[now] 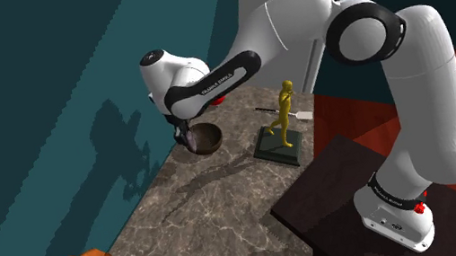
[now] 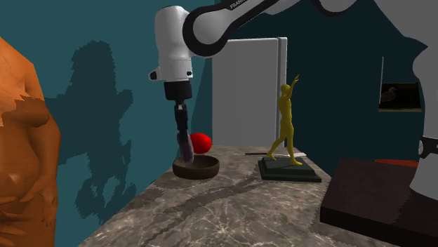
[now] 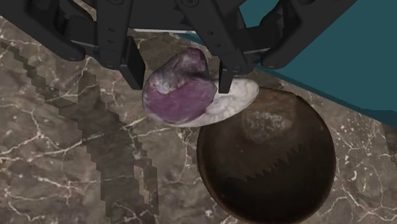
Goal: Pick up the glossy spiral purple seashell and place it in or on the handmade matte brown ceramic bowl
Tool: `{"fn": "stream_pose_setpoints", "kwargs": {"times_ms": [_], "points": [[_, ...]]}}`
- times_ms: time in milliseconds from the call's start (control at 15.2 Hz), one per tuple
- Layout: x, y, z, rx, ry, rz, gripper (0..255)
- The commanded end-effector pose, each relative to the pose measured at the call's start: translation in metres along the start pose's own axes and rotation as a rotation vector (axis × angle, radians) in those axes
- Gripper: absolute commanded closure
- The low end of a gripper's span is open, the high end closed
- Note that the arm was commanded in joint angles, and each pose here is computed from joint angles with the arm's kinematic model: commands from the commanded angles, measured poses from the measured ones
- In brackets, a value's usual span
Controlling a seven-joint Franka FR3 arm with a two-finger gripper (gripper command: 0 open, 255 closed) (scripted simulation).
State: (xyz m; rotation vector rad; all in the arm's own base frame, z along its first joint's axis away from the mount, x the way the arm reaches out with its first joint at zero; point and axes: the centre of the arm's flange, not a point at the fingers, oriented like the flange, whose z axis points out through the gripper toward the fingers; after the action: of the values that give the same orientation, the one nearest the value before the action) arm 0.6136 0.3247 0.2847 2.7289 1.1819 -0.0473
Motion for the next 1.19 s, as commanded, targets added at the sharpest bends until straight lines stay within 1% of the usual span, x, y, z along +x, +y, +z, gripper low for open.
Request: {"fn": "stream_pose_setpoints", "kwargs": {"times_ms": [0,330,396,1122], "points": [[-0.004,0.026,0.000,0.000,0.001,-0.001,255],[-0.009,0.092,0.001,0.000,0.001,-0.001,255],[-0.010,0.098,0.001,0.000,0.001,-0.001,255],[-0.004,0.090,0.059,0.000,0.001,-0.001,255]]}}
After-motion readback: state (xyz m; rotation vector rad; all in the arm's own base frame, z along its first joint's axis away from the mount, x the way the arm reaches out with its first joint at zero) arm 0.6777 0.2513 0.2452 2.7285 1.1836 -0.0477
